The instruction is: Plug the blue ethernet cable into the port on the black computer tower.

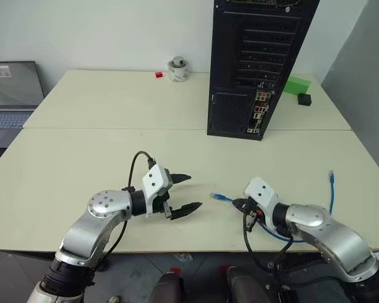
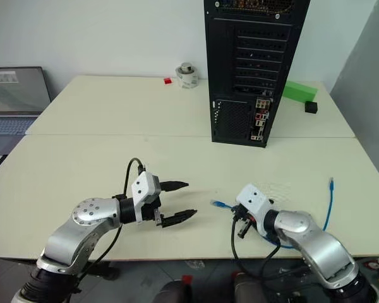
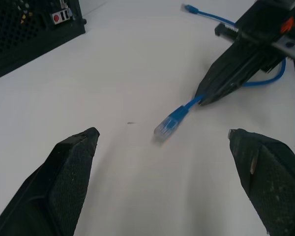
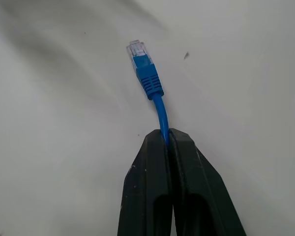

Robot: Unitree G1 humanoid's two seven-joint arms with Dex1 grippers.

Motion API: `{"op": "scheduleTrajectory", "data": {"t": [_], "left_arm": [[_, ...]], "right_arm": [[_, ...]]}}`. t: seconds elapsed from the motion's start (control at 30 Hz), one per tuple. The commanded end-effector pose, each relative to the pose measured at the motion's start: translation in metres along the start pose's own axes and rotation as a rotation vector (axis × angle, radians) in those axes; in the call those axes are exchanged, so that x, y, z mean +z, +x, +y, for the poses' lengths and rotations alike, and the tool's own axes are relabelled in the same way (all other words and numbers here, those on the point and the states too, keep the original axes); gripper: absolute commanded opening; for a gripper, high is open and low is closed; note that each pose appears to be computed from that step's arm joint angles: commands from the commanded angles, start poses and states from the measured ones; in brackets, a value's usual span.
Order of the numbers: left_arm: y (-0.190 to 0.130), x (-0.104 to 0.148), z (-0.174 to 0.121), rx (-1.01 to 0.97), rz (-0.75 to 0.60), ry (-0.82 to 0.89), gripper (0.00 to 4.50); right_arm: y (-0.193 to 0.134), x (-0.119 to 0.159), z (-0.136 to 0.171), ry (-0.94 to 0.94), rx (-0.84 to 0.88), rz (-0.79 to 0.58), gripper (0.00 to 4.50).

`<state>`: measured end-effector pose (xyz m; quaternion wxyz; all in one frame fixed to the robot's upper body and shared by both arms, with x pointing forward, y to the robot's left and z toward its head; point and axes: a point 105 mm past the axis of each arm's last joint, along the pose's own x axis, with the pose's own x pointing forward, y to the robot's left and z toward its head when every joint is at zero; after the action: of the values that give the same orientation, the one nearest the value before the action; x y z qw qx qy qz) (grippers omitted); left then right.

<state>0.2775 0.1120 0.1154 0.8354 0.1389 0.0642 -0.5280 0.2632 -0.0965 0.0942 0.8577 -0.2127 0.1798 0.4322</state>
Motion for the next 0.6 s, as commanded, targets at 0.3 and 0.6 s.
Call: {"op": "scheduleTrajectory", "data": {"t": [0.3,0.6], "left_arm": [[0.004,0.004,-0.007,-0.212,0.024,0.115,4.50],[0.008,0.005,-0.011,-0.294,0.027,0.140,4.50]], "right_arm": [[-0.008,0.031,0.006,-0.182,0.204,-0.084,0.01],[-0.007,0.035,0.010,-0.212,0.251,-0.093,0.01]]}}
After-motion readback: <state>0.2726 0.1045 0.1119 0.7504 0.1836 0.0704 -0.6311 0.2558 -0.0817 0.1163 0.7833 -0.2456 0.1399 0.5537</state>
